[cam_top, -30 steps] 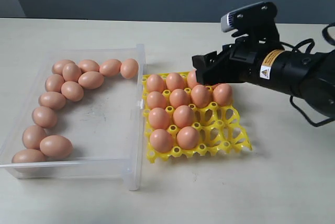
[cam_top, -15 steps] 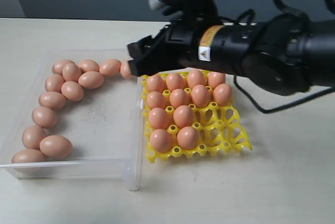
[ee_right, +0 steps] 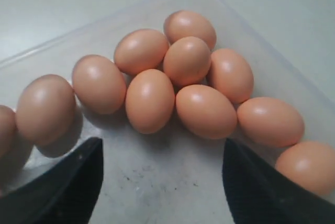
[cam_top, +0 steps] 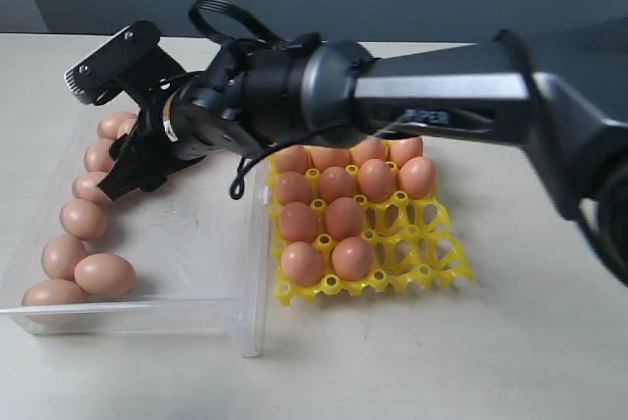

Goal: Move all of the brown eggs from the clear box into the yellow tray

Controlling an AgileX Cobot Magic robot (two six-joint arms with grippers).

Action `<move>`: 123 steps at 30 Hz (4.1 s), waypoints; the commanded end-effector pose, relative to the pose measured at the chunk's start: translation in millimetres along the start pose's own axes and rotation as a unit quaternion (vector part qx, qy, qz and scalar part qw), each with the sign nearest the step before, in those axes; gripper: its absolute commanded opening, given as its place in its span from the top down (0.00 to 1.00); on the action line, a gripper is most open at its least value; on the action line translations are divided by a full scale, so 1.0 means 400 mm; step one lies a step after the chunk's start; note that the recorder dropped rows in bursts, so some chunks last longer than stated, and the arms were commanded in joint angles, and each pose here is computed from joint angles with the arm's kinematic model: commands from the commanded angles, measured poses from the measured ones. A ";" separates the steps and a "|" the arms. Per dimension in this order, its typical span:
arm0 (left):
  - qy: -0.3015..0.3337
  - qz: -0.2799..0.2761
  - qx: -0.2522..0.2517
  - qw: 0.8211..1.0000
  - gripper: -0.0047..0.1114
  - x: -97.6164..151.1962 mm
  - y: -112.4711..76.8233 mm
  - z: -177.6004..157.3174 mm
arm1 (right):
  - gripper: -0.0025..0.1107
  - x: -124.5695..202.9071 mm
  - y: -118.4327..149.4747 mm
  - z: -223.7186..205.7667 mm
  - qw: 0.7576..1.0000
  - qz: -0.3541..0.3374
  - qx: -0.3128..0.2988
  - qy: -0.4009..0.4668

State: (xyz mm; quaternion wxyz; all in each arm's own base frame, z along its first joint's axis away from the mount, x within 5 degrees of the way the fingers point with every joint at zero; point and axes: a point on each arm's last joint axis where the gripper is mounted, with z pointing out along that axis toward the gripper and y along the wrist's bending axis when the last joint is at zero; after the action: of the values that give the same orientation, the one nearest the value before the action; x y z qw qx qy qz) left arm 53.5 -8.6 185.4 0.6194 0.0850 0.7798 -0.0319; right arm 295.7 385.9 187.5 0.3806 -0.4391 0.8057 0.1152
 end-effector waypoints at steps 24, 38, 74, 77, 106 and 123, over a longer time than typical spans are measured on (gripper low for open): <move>-0.006 -0.001 0.000 1.000 0.96 0.000 0.000 0.000 | 0.76 0.026 0.027 0.239 0.996 -0.019 -0.032 0.082; -0.006 -0.001 0.000 1.000 0.96 0.000 0.000 0.000 | 0.96 -0.121 -0.006 0.058 0.999 0.001 -0.023 0.030; -0.006 -0.001 0.000 1.000 0.96 0.000 0.000 0.000 | 0.97 0.436 -0.250 -0.486 0.951 0.287 0.093 -0.061; -0.006 -0.001 0.000 1.000 0.96 0.000 0.000 0.000 | 0.97 0.454 -0.260 -0.490 0.949 0.294 0.068 -0.094; -0.006 -0.001 0.000 1.000 0.96 0.000 0.000 0.000 | 0.97 0.644 -0.206 -0.387 0.957 0.232 0.038 -0.172; -0.006 -0.001 0.000 1.000 0.96 0.000 0.000 0.000 | 0.97 0.593 -0.273 -0.387 0.940 0.330 0.087 0.025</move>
State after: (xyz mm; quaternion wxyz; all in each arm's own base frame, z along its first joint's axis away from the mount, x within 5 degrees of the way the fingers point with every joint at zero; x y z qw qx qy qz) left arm 53.5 -8.6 185.4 0.6194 0.0850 0.7798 -0.0319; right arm 216.7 95.4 127.3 0.3695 -0.1376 0.8981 0.1948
